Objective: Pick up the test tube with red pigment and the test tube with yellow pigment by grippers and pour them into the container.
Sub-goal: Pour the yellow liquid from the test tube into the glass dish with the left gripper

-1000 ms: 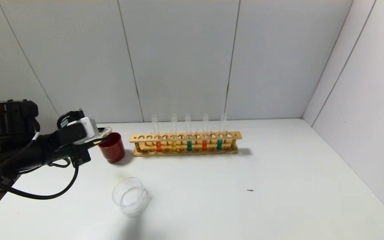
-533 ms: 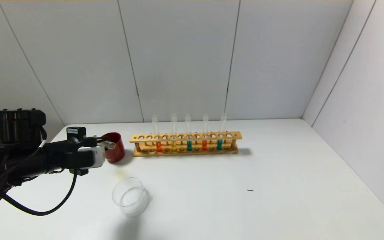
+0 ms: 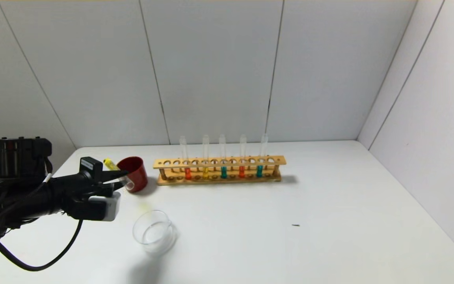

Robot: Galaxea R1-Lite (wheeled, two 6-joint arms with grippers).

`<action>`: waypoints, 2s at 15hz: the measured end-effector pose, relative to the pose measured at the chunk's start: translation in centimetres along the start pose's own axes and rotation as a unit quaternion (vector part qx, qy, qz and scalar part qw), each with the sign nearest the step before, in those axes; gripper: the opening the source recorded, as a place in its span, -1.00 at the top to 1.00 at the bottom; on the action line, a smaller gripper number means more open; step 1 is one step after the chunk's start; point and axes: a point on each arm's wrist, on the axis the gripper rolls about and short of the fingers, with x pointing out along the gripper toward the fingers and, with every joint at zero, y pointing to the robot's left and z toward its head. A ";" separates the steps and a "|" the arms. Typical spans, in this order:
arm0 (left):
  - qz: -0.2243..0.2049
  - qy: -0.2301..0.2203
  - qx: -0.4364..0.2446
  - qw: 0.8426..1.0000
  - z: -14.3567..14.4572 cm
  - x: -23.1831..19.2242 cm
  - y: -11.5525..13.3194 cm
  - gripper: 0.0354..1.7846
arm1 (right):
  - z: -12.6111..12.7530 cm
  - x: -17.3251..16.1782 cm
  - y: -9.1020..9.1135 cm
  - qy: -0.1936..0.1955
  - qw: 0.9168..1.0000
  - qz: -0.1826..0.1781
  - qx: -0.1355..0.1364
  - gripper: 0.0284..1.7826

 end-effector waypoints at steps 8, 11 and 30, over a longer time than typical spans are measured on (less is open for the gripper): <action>0.001 -0.071 0.047 0.996 0.1 0.5 -0.8 0.70 | 0.0 0.0 0.0 0.000 1.000 0.000 0.000 -0.96; 0.012 -0.099 0.080 0.992 0.0 1.0 -0.6 0.70 | 0.0 0.0 0.0 0.000 1.000 0.000 0.000 -0.96; -0.012 -0.117 0.210 0.971 -0.7 3.0 -1.7 0.70 | 0.0 0.0 0.0 0.000 1.000 0.000 0.000 -0.96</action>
